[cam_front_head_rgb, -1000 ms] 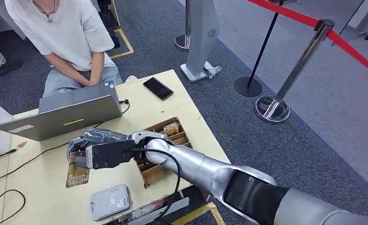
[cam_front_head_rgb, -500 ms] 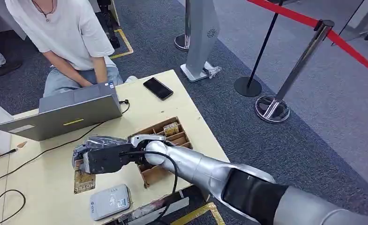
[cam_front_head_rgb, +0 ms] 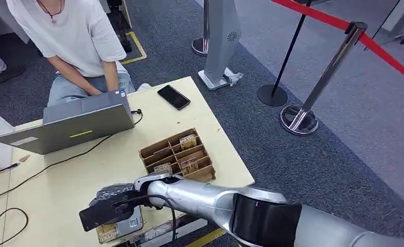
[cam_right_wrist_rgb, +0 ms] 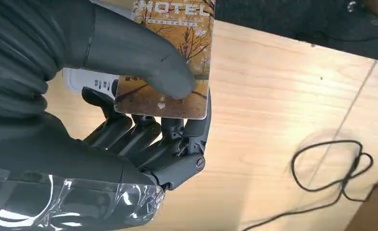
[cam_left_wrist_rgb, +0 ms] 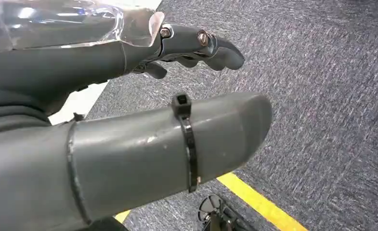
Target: Pass the card to the sensor for recognition and then transmit it.
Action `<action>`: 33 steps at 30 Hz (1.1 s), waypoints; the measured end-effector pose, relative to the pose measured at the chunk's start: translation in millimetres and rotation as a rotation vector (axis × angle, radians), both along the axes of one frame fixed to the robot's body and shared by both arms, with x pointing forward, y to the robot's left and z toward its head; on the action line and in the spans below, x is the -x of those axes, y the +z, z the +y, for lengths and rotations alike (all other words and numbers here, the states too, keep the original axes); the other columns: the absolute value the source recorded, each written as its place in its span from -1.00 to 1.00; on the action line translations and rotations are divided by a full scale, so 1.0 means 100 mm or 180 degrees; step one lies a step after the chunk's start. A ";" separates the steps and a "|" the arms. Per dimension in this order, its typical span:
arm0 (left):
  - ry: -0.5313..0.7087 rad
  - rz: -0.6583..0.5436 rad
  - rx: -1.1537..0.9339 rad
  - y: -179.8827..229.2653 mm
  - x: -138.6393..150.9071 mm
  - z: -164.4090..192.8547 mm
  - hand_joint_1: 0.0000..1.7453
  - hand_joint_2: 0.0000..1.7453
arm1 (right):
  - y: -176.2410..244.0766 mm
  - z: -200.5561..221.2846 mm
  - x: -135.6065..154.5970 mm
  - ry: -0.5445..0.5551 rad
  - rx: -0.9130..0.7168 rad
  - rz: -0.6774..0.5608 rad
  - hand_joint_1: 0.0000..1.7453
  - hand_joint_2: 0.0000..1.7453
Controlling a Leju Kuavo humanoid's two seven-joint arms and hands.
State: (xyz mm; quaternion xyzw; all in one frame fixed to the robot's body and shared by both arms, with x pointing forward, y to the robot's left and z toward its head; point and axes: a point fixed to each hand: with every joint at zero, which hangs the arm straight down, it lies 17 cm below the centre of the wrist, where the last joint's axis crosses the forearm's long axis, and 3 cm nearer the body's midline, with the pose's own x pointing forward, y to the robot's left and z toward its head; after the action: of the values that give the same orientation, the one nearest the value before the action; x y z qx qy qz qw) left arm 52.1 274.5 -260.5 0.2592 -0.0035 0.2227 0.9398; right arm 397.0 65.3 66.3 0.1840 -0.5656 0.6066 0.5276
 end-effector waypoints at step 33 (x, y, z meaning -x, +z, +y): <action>0.0109 -0.0034 -0.0003 0.00 0.02 0.00 -1.00 -1.00 | -0.29 -0.04 -0.11 -0.0247 0.0526 -0.0381 1.00 1.00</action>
State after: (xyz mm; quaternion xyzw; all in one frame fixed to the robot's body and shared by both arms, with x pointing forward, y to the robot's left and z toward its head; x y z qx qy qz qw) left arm 50.2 274.5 -260.8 0.2585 -0.0043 0.2401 0.9357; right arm 408.5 61.3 37.6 0.0813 -0.5508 0.6401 0.5294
